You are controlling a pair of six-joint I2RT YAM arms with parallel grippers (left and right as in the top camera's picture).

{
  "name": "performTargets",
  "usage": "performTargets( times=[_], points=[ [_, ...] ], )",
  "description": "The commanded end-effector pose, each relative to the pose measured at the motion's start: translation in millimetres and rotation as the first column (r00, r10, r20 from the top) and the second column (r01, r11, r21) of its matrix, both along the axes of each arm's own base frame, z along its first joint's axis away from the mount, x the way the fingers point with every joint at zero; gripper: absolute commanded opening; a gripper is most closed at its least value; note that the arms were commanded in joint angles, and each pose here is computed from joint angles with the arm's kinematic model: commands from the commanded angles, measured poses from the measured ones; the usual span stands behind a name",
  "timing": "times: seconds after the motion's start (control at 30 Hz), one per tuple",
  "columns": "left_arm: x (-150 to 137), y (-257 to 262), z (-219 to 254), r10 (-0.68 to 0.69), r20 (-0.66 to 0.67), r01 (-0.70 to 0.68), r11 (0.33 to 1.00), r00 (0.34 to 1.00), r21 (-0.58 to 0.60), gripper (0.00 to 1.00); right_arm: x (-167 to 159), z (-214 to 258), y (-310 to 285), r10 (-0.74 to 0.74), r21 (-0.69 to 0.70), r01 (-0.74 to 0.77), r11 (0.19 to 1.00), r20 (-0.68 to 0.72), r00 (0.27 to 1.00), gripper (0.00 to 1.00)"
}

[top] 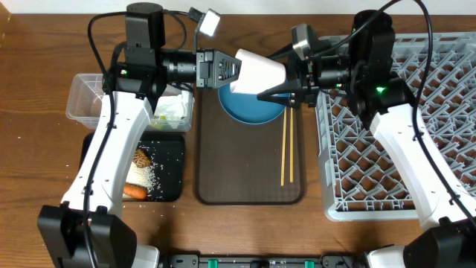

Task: Sort waste into correct bins and load items into the dishwasher rack
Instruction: 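Bring the right gripper to the pink cup held by the left gripper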

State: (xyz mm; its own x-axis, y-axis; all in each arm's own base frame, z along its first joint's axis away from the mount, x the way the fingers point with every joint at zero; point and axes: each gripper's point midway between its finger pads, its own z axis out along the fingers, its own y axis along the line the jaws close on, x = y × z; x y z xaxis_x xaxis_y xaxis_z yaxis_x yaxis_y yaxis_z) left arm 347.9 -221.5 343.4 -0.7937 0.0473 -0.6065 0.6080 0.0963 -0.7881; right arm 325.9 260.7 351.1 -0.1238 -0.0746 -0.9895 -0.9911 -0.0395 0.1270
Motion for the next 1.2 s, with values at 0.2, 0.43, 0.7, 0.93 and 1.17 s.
performTargets(
  times=[0.2,0.43,0.7,0.93,1.17],
  points=[
    [21,3,-13,0.109,0.028,-0.111,0.991,0.994,0.071,0.28,5,-2,-3,-0.013,-0.002,0.013,1.0,-0.031,0.999,0.28],
    [36,12,-39,0.238,-0.024,-0.229,0.955,0.971,0.19,0.31,19,-3,-21,-0.081,-0.01,0.08,0.997,-0.098,0.992,0.28],
    [46,24,-60,0.341,-0.042,-0.315,0.903,0.939,0.293,0.32,37,-5,-47,-0.166,-0.02,0.165,0.986,-0.171,0.971,0.28],
    [53,34,-75,0.414,-0.042,-0.371,0.852,0.909,0.37,0.32,64,-33,-80,-0.375,-0.132,0.352,0.927,-0.295,0.879,0.27],
    [59,46,-88,0.484,-0.027,-0.423,0.79,0.875,0.444,0.32,76,-65,-123,-0.636,-0.337,0.543,0.769,-0.322,0.701,0.27]
  ],
)
